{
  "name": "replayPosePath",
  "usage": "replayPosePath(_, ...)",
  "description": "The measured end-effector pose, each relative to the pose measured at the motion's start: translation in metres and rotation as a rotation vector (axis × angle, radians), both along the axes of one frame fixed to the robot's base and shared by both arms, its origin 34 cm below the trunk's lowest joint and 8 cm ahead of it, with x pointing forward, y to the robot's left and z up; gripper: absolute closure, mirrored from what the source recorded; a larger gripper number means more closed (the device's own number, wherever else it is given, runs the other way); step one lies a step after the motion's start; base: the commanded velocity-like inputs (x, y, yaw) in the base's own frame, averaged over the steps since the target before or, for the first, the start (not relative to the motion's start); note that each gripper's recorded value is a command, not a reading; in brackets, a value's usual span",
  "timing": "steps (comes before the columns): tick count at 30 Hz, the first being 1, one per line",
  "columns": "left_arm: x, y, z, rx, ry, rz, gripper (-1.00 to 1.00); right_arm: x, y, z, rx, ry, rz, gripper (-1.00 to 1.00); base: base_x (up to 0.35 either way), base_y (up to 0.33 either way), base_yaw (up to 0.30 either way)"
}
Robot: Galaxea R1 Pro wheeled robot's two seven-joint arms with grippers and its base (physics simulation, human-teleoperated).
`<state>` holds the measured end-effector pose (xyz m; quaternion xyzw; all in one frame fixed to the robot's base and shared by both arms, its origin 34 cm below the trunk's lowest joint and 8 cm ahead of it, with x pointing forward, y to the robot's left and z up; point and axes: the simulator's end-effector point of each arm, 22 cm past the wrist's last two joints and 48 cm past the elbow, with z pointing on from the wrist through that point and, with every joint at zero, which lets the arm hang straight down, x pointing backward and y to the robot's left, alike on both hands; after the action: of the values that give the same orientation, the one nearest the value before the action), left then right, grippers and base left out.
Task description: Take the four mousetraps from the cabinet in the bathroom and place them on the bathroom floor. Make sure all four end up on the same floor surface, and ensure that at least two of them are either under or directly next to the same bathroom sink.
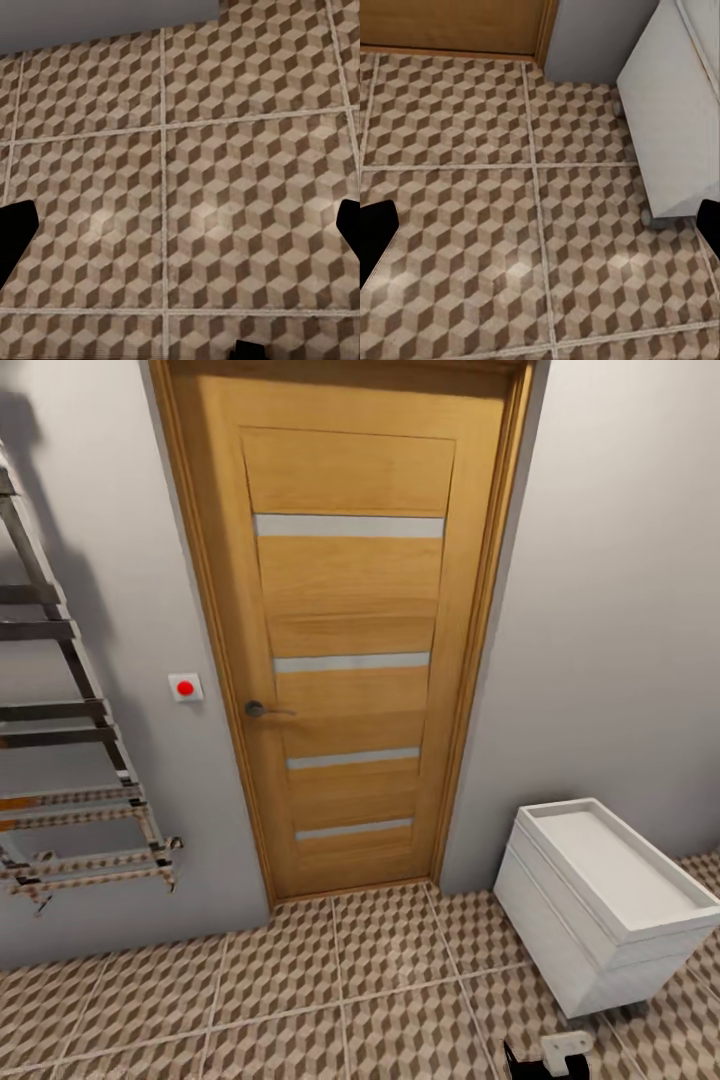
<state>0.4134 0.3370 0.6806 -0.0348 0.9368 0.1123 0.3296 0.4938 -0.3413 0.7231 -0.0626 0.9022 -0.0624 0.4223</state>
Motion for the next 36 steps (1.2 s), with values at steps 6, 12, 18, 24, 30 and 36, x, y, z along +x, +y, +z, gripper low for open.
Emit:
replayPosePath(6,0.0000,0.0000,0.0000,0.000,0.000,0.000,-1.00,-0.0001,0.0000,0.0000,0.000,0.000,0.000,-1.00,-0.005,0.006,0.270)
replayPosePath(12,0.0000,0.0000,0.0000,0.000,0.000,0.000,-1.00,0.0000,0.0001,0.0000,0.000,0.000,0.000,-1.00,-0.001,0.001,0.270)
replayPosePath(18,0.0000,0.0000,0.0000,0.000,0.000,0.001,-1.00,0.0000,0.0001,0.0000,0.000,0.000,0.000,-1.00,0.000,0.000,0.270)
replayPosePath(24,0.0000,0.0000,0.0000,0.000,0.000,0.001,-1.00,0.0000,0.0010,-0.0001,0.001,0.000,0.001,-1.00,0.000,0.000,0.271)
replayPosePath(30,0.0000,0.0000,0.0000,0.000,0.000,0.000,-1.00,0.0000,0.0012,-0.0001,0.001,0.000,0.001,-1.00,0.000,0.000,0.271)
replayPosePath(36,0.0000,0.0000,0.0000,0.000,0.000,0.001,-1.00,0.0000,0.0012,-0.0002,0.001,0.000,0.001,-1.00,0.000,0.000,0.270)
